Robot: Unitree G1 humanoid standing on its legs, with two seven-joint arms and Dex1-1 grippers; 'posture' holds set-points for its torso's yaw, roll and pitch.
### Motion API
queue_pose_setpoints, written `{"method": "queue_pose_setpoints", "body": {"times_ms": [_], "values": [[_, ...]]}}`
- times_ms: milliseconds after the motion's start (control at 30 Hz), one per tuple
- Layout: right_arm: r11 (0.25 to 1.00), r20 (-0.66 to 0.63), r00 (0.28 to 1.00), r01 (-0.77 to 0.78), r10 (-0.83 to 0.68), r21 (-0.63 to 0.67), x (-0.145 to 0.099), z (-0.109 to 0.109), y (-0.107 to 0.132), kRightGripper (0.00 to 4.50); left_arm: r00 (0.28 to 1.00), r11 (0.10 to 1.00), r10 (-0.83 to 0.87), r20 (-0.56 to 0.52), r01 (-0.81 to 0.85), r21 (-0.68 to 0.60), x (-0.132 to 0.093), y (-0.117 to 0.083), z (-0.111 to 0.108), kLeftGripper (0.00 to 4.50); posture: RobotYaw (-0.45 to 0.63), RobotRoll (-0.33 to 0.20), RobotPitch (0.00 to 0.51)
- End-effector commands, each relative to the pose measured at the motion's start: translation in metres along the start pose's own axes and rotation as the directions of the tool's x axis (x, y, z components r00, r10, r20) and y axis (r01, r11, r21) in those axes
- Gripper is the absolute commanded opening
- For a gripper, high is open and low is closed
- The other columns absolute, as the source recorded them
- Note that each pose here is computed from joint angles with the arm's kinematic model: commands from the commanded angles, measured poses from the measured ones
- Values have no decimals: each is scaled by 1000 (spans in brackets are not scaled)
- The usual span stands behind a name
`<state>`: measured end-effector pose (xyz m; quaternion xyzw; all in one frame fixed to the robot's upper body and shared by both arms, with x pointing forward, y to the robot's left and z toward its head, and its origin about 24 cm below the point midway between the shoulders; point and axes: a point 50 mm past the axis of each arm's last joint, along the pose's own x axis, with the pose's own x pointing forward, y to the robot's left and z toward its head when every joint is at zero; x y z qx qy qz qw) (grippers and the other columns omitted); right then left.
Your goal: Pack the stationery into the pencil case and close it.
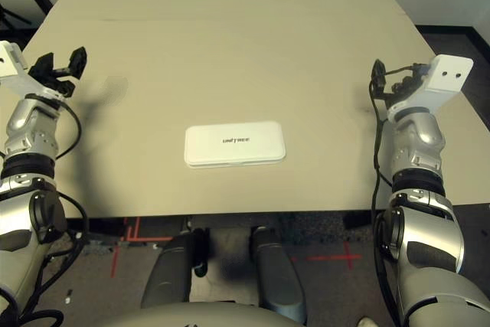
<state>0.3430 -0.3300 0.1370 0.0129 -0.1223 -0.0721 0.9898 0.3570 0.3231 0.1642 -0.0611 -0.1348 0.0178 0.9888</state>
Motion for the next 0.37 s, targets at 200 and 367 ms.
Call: {"method": "queue_pose_setpoints", "body": {"times_ms": [200, 367], "values": [[999, 4, 999, -42, 42, -8, 0, -2, 6, 4500, 999, 999, -37, -15, 37, 23, -3, -5, -7, 4475, -100, 0, 232], [998, 8, 998, -61, 61, -8, 0, -1, 10, 4500, 999, 998, -51, -16, 51, 26, -2, -7, -6, 4475, -108, 0, 218]]}}
